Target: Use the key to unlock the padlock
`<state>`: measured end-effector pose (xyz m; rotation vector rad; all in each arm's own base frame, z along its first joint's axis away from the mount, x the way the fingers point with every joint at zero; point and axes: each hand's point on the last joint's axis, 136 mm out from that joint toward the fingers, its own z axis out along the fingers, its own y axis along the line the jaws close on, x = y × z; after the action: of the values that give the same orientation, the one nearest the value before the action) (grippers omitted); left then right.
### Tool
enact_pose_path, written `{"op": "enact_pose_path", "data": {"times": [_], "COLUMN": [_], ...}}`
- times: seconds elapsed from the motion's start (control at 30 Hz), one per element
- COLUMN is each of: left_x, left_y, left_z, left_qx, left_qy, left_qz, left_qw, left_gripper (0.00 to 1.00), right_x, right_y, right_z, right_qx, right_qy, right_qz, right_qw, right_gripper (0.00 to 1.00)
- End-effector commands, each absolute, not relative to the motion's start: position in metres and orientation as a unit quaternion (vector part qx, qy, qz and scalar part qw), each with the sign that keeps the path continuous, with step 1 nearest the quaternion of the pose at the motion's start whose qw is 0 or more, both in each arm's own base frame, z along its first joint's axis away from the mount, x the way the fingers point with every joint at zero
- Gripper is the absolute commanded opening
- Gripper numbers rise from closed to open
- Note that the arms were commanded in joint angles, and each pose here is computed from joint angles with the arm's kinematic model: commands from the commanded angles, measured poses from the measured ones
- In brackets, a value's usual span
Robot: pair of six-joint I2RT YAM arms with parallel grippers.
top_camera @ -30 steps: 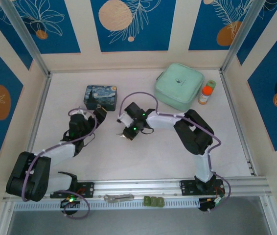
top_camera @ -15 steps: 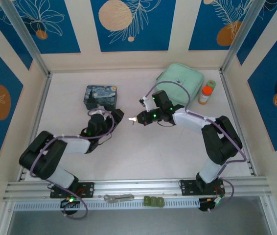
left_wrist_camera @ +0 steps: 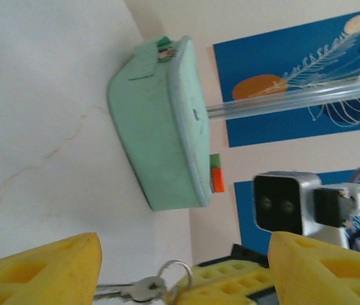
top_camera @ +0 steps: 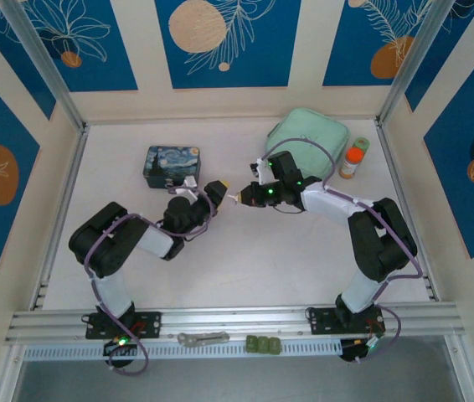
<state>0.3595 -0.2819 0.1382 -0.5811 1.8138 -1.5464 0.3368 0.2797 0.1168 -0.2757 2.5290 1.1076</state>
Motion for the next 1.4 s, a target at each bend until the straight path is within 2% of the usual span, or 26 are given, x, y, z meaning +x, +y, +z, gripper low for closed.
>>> {"op": "enact_pose_path", "data": {"times": [0.0,0.47,0.63,0.8,0.9,0.93,1.07,1.13,1.2,1.37], "left_x": [0.354,0.354,0.355,0.354,0.354,0.354,0.355,0.354,0.351,0.335], "left_y": [-0.297,-0.317,-0.317,-0.316,-0.315,-0.315,-0.309,-0.31,-0.316,-0.334], "left_z": [0.156,0.158,0.158,0.153,0.151,0.152,0.16,0.167,0.174,0.202], "left_qx": [-0.184,-0.138,-0.132,-0.133,-0.133,-0.131,-0.107,-0.077,-0.036,0.075], "left_qy": [0.686,0.7,0.704,0.709,0.711,0.711,0.714,0.719,0.729,0.739], "left_qz": [-0.616,-0.616,-0.61,-0.605,-0.602,-0.602,-0.595,-0.593,-0.589,-0.58], "left_qw": [0.34,0.334,0.338,0.337,0.338,0.34,0.353,0.354,0.347,0.335], "left_gripper": [0.66,0.45,0.28,0.02,0.0,0.0,0.0,0.0,0.0,0.0], "right_x": [0.339,0.34,0.338,0.339,0.339,0.339,0.342,0.342,0.339,0.33], "right_y": [0.278,0.286,0.286,0.287,0.287,0.286,0.267,0.257,0.252,0.257], "right_z": [0.121,0.13,0.129,0.132,0.137,0.141,0.161,0.174,0.187,0.209], "right_qx": [-0.068,-0.074,-0.075,-0.075,-0.08,-0.084,-0.094,-0.104,-0.123,-0.181], "right_qy": [0.891,0.879,0.879,0.877,0.874,0.871,0.861,0.847,0.831,0.785], "right_qz": [0.416,0.443,0.444,0.447,0.451,0.453,0.452,0.461,0.476,0.523], "right_qw": [0.165,0.159,0.156,0.159,0.165,0.17,0.214,0.242,0.26,0.28], "right_gripper": [0.0,0.0,0.0,0.0,0.0,0.04,0.39,0.5,0.55,0.54]}}
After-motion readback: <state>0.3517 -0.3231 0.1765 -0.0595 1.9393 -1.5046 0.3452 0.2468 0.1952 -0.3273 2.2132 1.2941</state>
